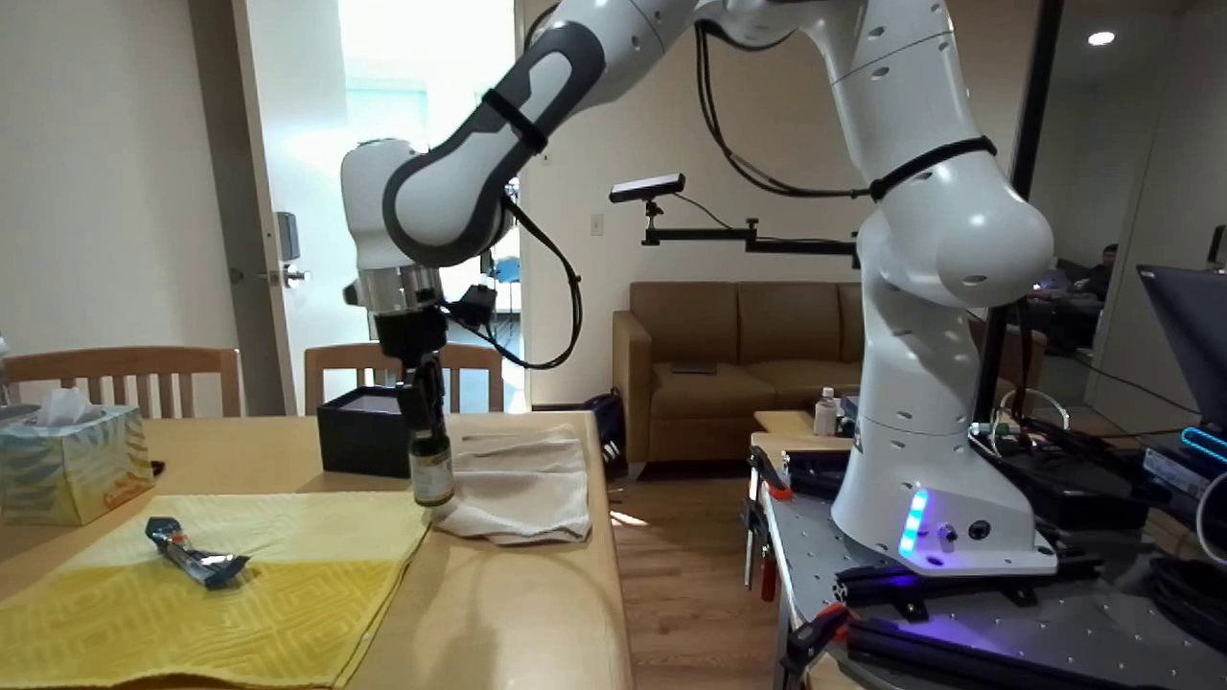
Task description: Pick up the bottle from the black box and put it on the table.
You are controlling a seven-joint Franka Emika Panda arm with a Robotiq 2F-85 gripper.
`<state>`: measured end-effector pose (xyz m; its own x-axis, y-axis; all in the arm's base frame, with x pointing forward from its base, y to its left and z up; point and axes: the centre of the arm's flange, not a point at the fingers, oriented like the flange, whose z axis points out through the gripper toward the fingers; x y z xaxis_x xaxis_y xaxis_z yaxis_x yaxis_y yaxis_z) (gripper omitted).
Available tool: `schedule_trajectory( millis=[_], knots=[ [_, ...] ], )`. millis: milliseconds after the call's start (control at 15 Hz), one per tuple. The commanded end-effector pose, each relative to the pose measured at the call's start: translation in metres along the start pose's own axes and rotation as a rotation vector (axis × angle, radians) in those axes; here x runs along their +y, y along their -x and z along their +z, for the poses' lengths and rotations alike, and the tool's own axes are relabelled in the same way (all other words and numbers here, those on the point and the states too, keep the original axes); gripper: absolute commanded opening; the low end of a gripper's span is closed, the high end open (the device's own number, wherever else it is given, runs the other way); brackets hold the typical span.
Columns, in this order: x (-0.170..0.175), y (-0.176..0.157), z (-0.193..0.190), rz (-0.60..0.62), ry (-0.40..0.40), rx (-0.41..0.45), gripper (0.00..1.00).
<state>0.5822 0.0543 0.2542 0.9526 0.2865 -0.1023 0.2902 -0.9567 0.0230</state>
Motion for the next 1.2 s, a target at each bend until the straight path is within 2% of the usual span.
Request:
schedule_trajectory(
  millis=[0,333,667,1133],
  knots=[
    [-0.010,0.012,0.025,0.049,0.003,0.017,0.29],
    [0.008,0.013,0.067,0.071,-0.040,-0.010,0.29],
    [0.009,0.015,0.055,0.084,-0.058,-0.001,0.29],
    [-0.017,0.029,0.045,0.080,-0.018,0.033,0.29]
  ],
)
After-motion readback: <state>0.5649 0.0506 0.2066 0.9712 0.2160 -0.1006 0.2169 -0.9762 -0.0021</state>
